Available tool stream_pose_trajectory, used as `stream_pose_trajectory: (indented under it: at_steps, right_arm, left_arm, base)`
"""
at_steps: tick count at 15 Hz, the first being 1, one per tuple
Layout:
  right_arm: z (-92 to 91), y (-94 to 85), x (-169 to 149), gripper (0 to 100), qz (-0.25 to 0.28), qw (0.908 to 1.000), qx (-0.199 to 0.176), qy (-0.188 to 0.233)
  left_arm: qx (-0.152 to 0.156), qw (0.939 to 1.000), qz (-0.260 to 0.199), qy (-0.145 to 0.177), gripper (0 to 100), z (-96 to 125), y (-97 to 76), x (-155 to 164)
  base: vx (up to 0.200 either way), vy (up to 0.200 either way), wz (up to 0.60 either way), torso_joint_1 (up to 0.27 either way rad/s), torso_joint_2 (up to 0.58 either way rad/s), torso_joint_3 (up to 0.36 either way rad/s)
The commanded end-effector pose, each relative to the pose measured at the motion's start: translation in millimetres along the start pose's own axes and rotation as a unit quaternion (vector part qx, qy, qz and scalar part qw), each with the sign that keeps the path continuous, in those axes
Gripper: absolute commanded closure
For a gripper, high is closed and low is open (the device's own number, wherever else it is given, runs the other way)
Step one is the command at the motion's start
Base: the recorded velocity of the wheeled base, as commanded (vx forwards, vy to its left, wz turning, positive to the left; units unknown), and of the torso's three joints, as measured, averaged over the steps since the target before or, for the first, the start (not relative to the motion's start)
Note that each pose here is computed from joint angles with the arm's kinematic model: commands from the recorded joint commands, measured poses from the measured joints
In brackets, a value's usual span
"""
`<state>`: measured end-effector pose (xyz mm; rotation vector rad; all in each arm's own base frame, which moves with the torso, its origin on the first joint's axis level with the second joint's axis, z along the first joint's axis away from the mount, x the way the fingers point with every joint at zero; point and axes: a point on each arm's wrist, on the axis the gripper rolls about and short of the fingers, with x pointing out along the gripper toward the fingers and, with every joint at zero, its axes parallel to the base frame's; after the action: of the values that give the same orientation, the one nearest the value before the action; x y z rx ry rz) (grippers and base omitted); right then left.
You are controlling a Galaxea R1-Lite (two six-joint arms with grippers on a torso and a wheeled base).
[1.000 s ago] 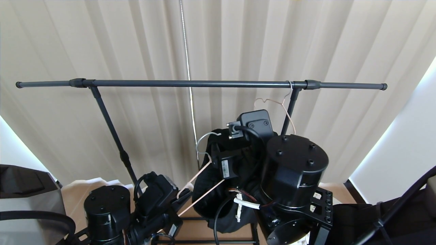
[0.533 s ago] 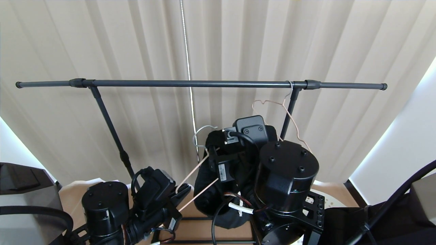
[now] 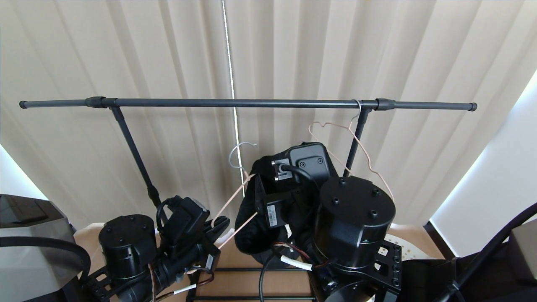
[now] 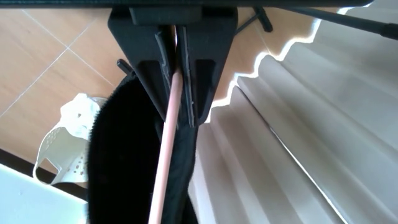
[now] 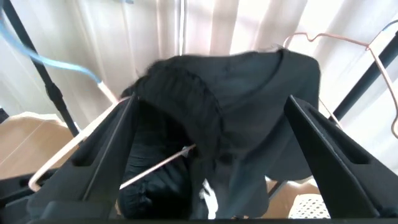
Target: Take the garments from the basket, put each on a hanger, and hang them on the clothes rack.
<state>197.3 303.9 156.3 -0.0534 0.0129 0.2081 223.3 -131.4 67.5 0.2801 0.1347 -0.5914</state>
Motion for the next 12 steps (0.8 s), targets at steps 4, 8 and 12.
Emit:
stream_pose_trajectory:
  at_steps: [4,8,12]
  right_arm:
    - [18.8,-11.2,-13,0,0.008,0.9998,0.011,-0.014]
    - [34.9,-90.9,-29,0,0.100,0.9901,-0.094,-0.031]
    - [52.7,-167.0,-32,0,0.243,0.9505,-0.189,0.041]
  left_arm:
    - [-0.004,1.0000,0.006,0.001,100,-1,3.5,-1]
    - [-0.002,0.9999,-0.006,0.011,100,-5,4.2,-8]
    - [0.020,0.9976,-0.065,0.013,100,-9,4.5,-28]
  base:
    - [0.000,0.000,0.00,0.000,0.00,0.000]
    - [0.000,0.000,0.00,0.000,0.00,0.000]
    - [0.000,0.000,0.00,0.000,0.00,0.000]
